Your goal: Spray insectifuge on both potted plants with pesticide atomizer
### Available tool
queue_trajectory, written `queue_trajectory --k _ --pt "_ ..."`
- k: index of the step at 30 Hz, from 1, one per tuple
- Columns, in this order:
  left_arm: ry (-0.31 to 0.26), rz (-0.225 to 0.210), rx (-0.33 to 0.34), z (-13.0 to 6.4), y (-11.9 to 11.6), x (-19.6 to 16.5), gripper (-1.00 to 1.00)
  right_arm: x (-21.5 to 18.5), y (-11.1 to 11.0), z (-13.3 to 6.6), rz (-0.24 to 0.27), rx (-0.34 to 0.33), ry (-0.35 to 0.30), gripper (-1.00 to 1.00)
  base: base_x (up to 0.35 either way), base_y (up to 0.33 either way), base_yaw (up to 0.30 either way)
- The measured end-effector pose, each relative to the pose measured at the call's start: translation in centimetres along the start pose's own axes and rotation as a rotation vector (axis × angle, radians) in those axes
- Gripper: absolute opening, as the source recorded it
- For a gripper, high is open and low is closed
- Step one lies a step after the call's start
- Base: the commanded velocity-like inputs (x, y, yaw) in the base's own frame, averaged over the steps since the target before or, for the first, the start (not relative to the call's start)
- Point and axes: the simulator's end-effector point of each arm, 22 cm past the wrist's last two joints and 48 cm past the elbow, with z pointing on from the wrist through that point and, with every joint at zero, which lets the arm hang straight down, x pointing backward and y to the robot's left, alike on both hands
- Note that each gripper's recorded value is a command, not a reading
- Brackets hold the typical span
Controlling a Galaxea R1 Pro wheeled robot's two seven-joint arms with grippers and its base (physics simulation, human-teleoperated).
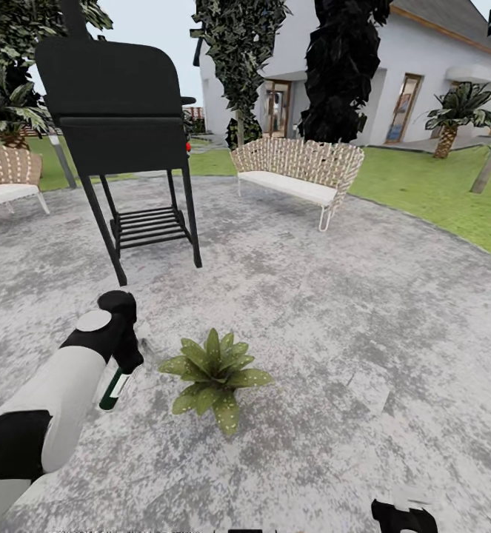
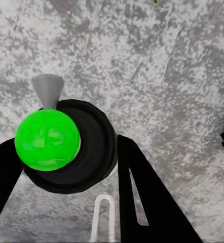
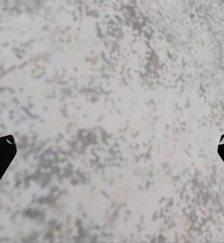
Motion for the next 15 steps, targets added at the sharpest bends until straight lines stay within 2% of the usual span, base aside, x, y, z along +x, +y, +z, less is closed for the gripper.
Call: queue_trajectory --k 2,5,9,15 --pt "0.011 0.022 -0.051 -1.8 0.5 -1.5 -1.00 0.0 0.0 0.0 0.000 0.000 0.000 1.00 0.000 0.000 0.278" --pt "0.019 0.033 -0.047 -3.4 0.7 -2.6 -1.00 0.0 0.0 0.0 0.000 0.000 0.000 1.00 0.000 0.000 0.239" --pt "0.047 0.036 -0.008 -2.6 -0.1 -2.3 -1.00 -0.1 -0.1 0.0 0.000 0.000 -0.002 1.00 0.069 0.000 0.043" --pt "0.046 0.038 -0.001 -2.5 -0.3 -2.4 -1.00 -0.2 -0.7 0.1 -0.004 0.006 -0.004 1.00 0.280 -0.066 0.003"
